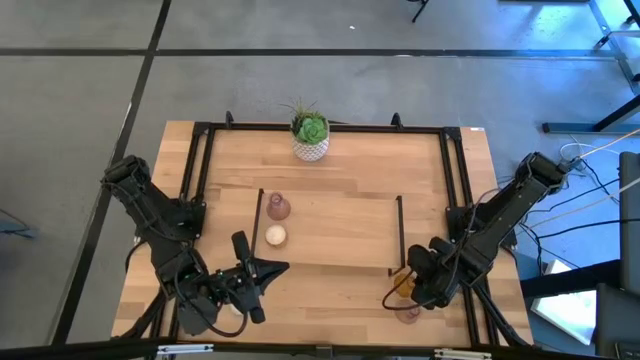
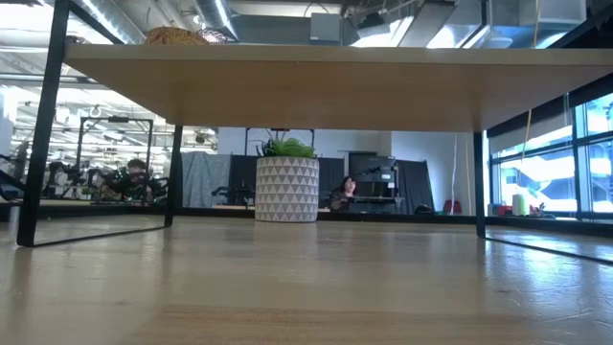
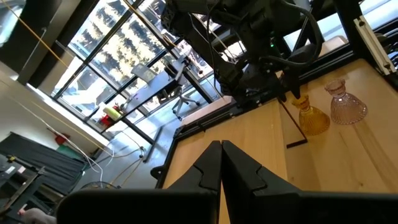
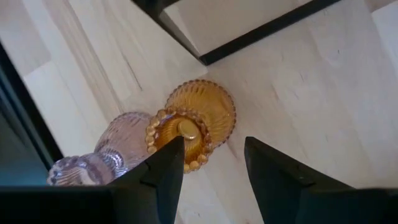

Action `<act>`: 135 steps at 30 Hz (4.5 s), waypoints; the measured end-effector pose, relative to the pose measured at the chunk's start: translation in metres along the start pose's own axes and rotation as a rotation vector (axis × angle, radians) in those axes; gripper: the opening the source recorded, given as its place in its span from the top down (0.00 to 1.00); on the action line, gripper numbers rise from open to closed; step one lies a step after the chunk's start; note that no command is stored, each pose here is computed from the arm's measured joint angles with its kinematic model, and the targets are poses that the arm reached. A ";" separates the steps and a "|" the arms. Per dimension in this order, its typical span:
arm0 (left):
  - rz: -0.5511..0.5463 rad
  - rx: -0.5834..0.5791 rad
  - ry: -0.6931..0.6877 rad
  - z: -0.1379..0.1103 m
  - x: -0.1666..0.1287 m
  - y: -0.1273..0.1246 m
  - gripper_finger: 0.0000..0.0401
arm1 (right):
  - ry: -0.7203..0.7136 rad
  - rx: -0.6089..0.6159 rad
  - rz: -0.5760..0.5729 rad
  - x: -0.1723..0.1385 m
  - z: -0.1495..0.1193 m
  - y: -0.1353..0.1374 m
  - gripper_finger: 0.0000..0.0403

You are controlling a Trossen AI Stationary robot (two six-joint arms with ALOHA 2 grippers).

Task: Pick & Place candle stick holders
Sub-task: Put the yellow glass candle holder on the shelf

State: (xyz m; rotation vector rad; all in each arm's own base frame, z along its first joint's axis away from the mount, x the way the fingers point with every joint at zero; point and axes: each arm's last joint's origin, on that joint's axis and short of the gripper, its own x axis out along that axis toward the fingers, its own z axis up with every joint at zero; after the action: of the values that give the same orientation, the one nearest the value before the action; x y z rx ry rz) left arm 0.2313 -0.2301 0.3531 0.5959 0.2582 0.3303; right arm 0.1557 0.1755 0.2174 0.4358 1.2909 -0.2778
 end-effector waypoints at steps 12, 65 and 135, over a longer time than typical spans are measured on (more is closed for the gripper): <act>-0.001 0.000 0.000 0.000 0.000 0.000 1.00 | 0.025 -0.006 -0.019 0.006 0.002 0.001 0.58; 0.000 0.008 0.000 0.000 0.000 0.000 1.00 | 0.165 0.027 -0.109 -0.010 0.006 -0.004 0.92; -0.088 0.011 0.026 -0.006 0.016 0.003 1.00 | -0.058 -0.202 0.072 -0.093 0.297 0.008 0.92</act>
State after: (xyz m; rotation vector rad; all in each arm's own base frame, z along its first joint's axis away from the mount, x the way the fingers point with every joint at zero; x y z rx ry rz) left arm 0.2429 -0.2193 0.3475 0.5899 0.3107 0.2515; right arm 0.3912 0.0422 0.3717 0.2994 1.2297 -0.0974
